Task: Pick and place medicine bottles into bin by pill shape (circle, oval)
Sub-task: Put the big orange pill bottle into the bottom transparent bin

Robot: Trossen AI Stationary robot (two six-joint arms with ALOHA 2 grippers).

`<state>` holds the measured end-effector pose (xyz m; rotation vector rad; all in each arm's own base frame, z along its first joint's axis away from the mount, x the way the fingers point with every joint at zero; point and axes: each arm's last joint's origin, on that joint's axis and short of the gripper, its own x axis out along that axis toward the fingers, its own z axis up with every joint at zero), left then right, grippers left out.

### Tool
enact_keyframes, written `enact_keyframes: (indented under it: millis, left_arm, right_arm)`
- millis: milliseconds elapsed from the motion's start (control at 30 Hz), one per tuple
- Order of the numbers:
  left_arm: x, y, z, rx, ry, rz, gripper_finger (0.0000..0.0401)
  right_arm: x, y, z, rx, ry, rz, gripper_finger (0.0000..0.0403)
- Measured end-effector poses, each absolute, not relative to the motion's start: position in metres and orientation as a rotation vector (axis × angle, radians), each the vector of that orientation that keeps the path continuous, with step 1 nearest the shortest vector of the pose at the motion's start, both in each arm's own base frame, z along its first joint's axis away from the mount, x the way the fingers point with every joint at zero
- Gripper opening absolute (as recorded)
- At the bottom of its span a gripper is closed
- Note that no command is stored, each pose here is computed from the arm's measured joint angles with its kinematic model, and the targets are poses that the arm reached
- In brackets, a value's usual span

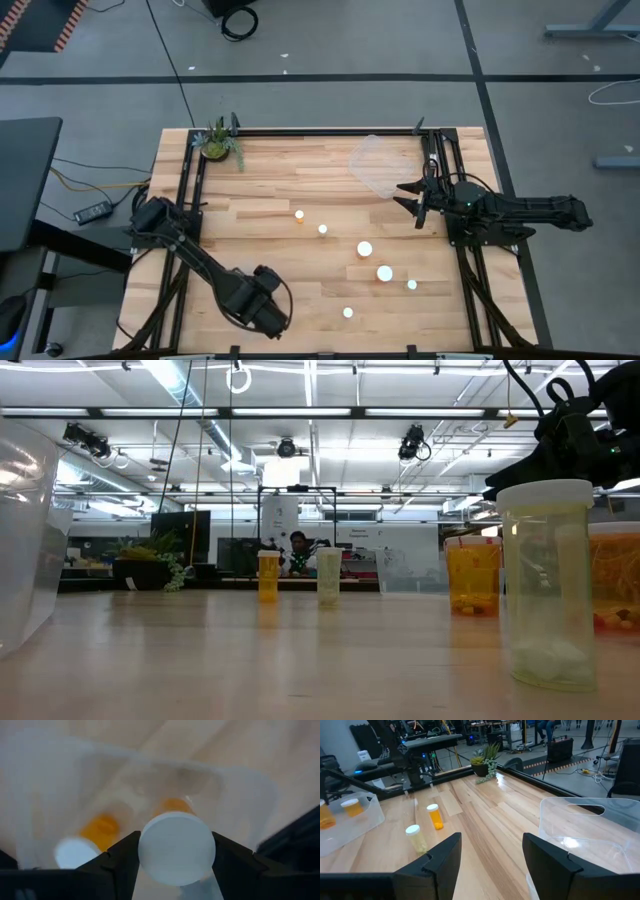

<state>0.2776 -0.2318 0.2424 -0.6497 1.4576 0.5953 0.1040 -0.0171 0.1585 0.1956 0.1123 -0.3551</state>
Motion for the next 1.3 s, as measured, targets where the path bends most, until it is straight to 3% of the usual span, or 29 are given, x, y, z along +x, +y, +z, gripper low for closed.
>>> enact_keyframes:
  millis: [267,1300]
  left_arm:
    - [0.269,-0.253,0.240,-0.797,1.457,0.628,0.0229]
    - [0.266,-0.259,0.213,-0.811,1.496,0.627,0.0244]
  right_arm:
    - [0.104,-0.017,0.159,0.196,0.112,-0.355,0.0218]
    - [0.104,-0.017,0.159,0.196,0.112,-0.355,0.0218]
